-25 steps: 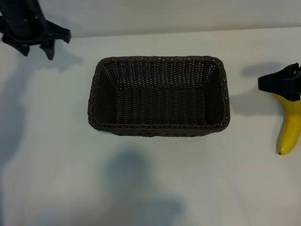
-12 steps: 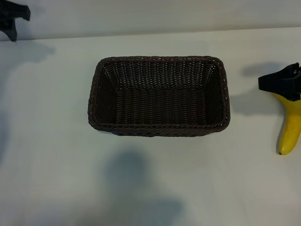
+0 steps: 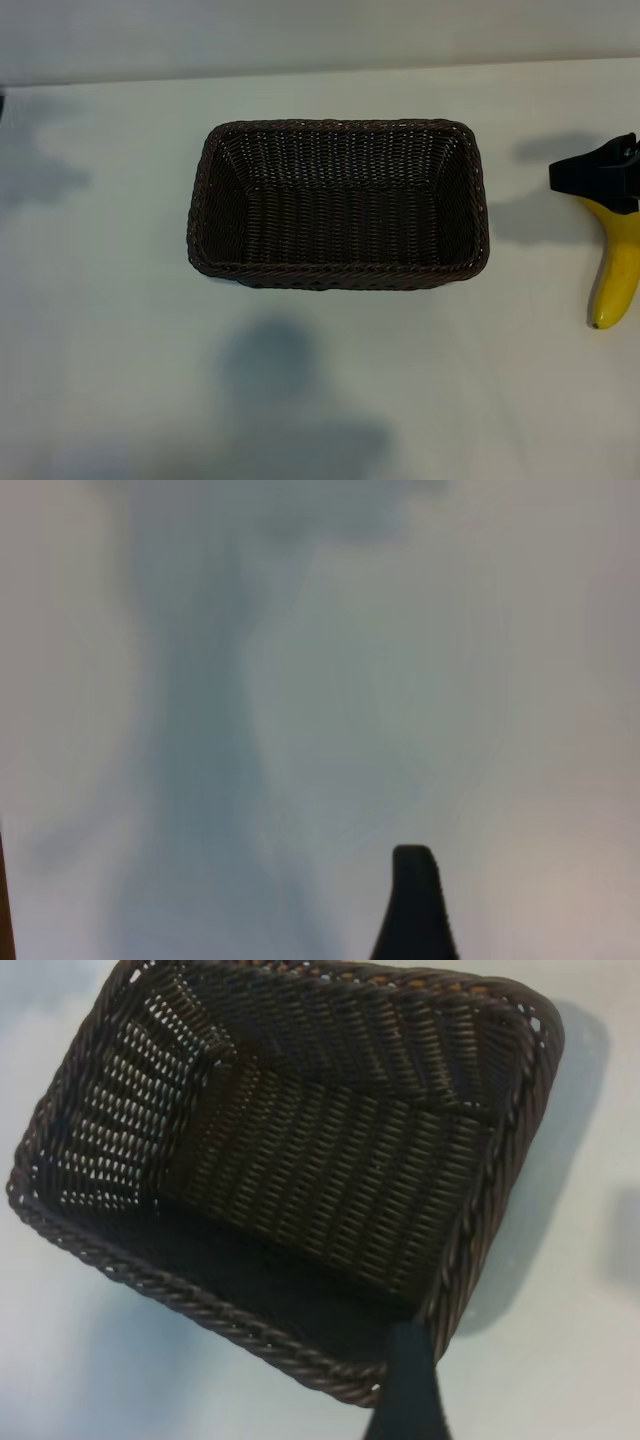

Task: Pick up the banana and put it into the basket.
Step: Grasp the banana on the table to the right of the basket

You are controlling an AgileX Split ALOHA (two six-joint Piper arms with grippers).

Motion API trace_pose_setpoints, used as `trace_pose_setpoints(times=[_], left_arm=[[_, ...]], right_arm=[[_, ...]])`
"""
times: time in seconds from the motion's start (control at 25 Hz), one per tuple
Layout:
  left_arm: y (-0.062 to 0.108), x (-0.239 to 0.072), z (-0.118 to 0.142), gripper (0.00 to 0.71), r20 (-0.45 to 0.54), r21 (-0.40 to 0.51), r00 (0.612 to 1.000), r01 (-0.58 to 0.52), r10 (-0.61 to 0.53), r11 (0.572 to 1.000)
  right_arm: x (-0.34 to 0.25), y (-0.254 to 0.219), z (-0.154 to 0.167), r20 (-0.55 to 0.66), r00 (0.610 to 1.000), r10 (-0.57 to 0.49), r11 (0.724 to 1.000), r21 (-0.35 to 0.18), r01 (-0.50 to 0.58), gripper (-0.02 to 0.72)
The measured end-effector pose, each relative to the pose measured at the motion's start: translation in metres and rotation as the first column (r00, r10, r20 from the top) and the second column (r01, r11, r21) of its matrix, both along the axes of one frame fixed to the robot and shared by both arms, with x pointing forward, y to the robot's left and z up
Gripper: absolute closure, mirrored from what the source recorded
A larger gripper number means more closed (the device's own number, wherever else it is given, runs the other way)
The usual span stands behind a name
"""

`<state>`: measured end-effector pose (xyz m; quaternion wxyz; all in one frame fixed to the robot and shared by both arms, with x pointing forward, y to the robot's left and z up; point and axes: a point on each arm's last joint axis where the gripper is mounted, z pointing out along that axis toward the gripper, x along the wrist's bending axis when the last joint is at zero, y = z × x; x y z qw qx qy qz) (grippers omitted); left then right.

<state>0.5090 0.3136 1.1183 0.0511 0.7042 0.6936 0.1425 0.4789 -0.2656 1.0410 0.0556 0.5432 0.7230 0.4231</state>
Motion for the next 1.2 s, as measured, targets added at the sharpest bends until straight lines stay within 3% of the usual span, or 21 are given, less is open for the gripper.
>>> trace_pose_setpoints(times=[0.32, 0.52, 0.88, 1.04, 1.2], left_arm=[[-0.001, -0.109, -0.013, 0.140, 0.047, -0.016, 0.999, -0.017, 0.018, 1.000], [-0.002, -0.169, -0.025, 0.140, 0.188, -0.035, 0.981, -0.043, 0.049, 0.998], [-0.002, -0.227, -0.072, 0.140, 0.298, -0.049, 0.953, -0.047, 0.060, 0.998], [-0.005, -0.234, -0.072, 0.140, 0.409, -0.086, 0.911, -0.024, 0.058, 0.996], [-0.006, -0.236, -0.074, 0.140, 0.421, -0.095, 0.905, -0.020, 0.058, 0.995]], right_arm=[[0.000, 0.000, 0.000, -0.001, 1.000, -0.001, 1.000, 0.001, 0.001, 0.131], [0.000, 0.000, 0.000, -0.001, 1.000, -0.001, 1.000, 0.001, 0.001, 0.131], [0.000, 0.000, 0.000, -0.001, 1.000, -0.001, 1.000, 0.001, 0.001, 0.131], [0.000, 0.000, 0.000, -0.001, 1.000, -0.001, 1.000, 0.001, 0.001, 0.131], [0.000, 0.000, 0.000, 0.000, 1.000, -0.001, 1.000, 0.000, 0.001, 0.131]])
